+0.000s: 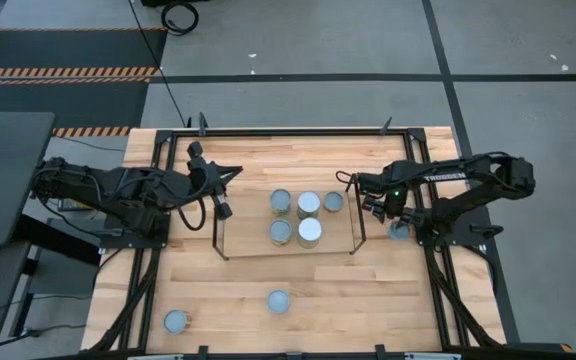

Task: Pick and place cans onto a shelf
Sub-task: Put the canned tuna on the shelf

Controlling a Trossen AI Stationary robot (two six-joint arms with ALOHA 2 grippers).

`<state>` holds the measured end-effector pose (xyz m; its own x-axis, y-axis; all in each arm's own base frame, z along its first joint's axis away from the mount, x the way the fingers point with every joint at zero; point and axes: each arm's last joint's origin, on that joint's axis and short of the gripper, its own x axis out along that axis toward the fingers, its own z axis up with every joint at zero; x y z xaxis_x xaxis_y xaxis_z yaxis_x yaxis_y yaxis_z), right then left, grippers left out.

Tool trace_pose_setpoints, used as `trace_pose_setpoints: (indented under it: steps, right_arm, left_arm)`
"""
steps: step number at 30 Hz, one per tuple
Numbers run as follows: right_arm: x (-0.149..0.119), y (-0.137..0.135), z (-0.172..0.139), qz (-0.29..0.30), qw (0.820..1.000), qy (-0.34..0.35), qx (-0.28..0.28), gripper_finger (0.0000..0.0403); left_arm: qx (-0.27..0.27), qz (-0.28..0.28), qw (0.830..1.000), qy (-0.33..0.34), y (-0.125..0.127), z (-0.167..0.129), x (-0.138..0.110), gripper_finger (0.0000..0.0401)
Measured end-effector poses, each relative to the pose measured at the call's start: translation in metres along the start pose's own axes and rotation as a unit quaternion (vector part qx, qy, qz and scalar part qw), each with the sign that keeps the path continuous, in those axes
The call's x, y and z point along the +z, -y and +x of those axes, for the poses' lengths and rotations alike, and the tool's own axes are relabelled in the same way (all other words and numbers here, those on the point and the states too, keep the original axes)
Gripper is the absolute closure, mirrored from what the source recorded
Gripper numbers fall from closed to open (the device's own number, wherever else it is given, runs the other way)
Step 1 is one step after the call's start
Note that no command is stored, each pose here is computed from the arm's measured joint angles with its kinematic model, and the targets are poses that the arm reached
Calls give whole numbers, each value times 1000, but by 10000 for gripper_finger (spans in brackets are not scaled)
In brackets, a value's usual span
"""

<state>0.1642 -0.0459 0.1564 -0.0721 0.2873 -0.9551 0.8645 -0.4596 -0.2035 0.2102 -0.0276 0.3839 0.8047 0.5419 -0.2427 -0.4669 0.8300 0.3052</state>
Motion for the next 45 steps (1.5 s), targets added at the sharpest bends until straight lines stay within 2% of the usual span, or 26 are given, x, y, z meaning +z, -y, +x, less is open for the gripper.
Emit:
trace_pose_setpoints:
  steps: [3, 14, 28, 36, 45]
  right_arm:
    - [4, -5, 0, 1, 1000, 13, 24, 206]
    - [22, -8, -3, 15, 999, 31, 28, 293]
    - [18, 5, -17, -6, 998, 22, 66, 394]
    - [24, 9, -30, 1, 989, 59, 134, 393]
    - [34, 13, -44, 12, 968, 140, 206, 400]
  left_arm:
    - [0, 0, 1000, 0, 0, 0, 0, 381]
    - [0, 1, 1000, -1, 0, 0, 0, 381]
    - [0, 2, 1000, -1, 0, 0, 0, 381]
    - [0, 6, 1000, -1, 0, 0, 0, 381]
    - [0, 8, 1000, -3, 0, 0, -1, 381]
